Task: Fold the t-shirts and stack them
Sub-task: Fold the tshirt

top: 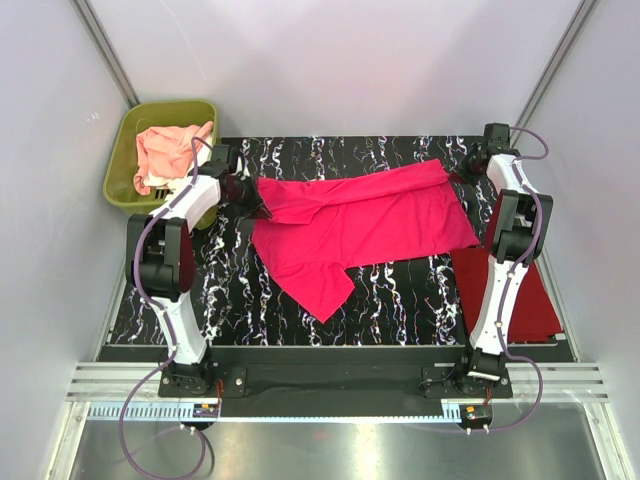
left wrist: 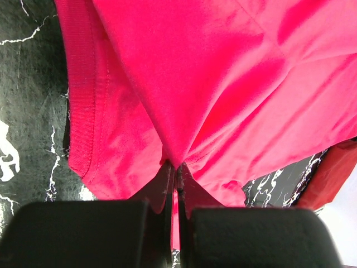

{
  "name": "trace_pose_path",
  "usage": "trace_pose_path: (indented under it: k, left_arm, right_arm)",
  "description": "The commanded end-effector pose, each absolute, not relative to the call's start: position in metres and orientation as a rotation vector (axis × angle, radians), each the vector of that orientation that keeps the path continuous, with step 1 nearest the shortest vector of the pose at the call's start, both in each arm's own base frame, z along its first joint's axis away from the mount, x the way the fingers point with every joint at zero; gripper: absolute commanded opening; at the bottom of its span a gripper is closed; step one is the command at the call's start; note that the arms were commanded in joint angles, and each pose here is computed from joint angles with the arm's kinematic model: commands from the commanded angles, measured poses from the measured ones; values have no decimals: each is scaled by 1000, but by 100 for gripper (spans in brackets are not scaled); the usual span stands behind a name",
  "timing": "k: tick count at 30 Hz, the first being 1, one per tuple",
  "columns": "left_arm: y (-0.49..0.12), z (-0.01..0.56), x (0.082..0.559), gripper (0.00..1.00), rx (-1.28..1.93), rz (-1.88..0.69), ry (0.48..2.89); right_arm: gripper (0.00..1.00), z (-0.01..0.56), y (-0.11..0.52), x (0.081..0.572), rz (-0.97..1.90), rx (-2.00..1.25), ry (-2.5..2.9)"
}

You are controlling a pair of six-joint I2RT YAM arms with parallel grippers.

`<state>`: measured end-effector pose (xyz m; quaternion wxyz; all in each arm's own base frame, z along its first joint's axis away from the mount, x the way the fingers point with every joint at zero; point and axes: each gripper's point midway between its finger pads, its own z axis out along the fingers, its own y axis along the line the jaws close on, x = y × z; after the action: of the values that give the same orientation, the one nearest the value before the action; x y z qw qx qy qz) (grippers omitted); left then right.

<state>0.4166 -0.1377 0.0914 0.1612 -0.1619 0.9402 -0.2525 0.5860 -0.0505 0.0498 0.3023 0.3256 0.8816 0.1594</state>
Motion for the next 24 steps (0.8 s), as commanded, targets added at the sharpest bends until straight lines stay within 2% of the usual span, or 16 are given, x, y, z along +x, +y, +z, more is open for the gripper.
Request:
trace_pose_path:
  k: [1, 14, 15, 16, 17, 18, 21, 22, 23, 24]
  left_arm:
    - [-140, 110, 417, 0, -445, -757, 2634]
    - [-140, 107, 412, 0, -455, -754, 2644]
    - [-140, 108, 411, 1, -452, -748, 2645]
    - [-139, 110, 410, 21, -437, -738, 2648]
    - [-138, 111, 408, 32, -426, -712, 2649]
    - [-137, 116, 407, 41, -410, -692, 2644]
    - [-129, 138, 407, 52, -343, -609, 2606]
    - [-126, 146, 409, 56, -318, -581, 2584]
    - [-117, 151, 414, 67, -318, -521, 2558]
    - [-112, 154, 419, 70, -313, -486, 2544]
  right_arm:
    - [0, 76, -61, 590, 384, 827, 2292]
    - [1, 62, -67, 576, 316, 863, 2338]
    - [3, 60, -67, 576, 311, 864, 2341]
    - [5, 63, -69, 576, 301, 866, 2343]
    - [9, 60, -70, 575, 286, 871, 2352]
    - [20, 60, -71, 574, 273, 874, 2358]
    - [30, 73, -81, 579, 210, 814, 2331]
    - [38, 80, -86, 584, 177, 771, 2312]
    - [44, 83, -88, 587, 169, 747, 2303]
    - [48, 88, -90, 594, 163, 717, 2276]
